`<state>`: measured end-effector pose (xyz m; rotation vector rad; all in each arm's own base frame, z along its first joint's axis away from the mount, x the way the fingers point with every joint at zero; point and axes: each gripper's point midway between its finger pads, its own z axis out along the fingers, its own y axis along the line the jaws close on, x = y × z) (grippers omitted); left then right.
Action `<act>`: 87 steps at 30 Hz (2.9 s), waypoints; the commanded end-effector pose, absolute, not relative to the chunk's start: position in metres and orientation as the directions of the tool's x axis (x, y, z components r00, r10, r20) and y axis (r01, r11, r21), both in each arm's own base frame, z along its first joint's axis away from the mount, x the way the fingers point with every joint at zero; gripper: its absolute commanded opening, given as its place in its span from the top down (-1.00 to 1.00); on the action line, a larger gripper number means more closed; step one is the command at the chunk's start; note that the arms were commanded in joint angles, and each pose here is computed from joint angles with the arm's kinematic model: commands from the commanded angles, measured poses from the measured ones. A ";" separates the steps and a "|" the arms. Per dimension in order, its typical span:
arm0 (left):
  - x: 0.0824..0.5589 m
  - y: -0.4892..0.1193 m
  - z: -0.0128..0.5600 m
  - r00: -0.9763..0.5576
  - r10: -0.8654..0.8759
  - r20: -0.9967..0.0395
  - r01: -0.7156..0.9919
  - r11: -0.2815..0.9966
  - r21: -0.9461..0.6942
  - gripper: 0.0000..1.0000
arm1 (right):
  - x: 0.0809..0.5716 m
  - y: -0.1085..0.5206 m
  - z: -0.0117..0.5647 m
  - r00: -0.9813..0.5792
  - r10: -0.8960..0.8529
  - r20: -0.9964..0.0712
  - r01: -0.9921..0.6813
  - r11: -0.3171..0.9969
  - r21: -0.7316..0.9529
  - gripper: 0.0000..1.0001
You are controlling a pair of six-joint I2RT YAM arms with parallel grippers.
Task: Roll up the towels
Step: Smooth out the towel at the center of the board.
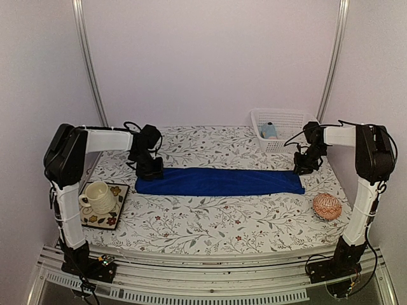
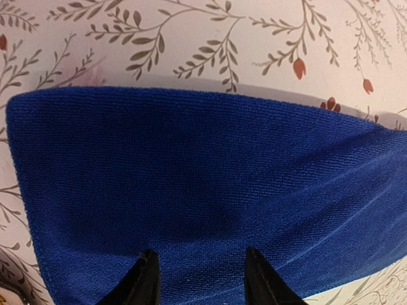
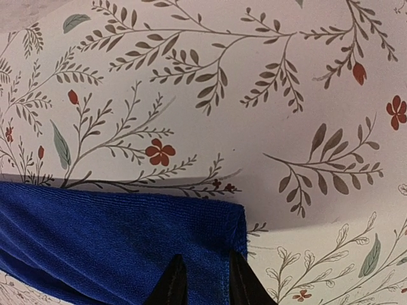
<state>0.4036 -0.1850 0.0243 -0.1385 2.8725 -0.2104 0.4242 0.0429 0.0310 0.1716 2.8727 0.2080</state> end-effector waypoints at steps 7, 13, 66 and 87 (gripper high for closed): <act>0.394 -0.180 0.005 -0.966 -0.113 -0.231 -0.083 0.988 -0.132 0.09 | 0.426 0.037 0.025 -0.956 0.148 -0.254 0.116 0.984 0.136 0.51; 0.391 -0.179 0.001 -0.969 -0.110 -0.223 -0.083 0.989 -0.126 0.08 | 0.427 0.039 0.021 -0.958 0.151 -0.244 0.117 0.982 0.151 0.54; 0.359 -0.147 -0.035 -0.981 -0.114 -0.160 -0.117 0.993 0.011 0.06 | 0.454 0.009 0.062 -0.906 0.162 -0.392 0.154 0.987 0.053 0.96; 0.361 -0.136 -0.035 -0.976 -0.137 -0.167 -0.149 0.987 0.062 -0.09 | 0.484 0.010 0.049 -0.909 0.153 -0.387 0.144 0.988 0.052 0.86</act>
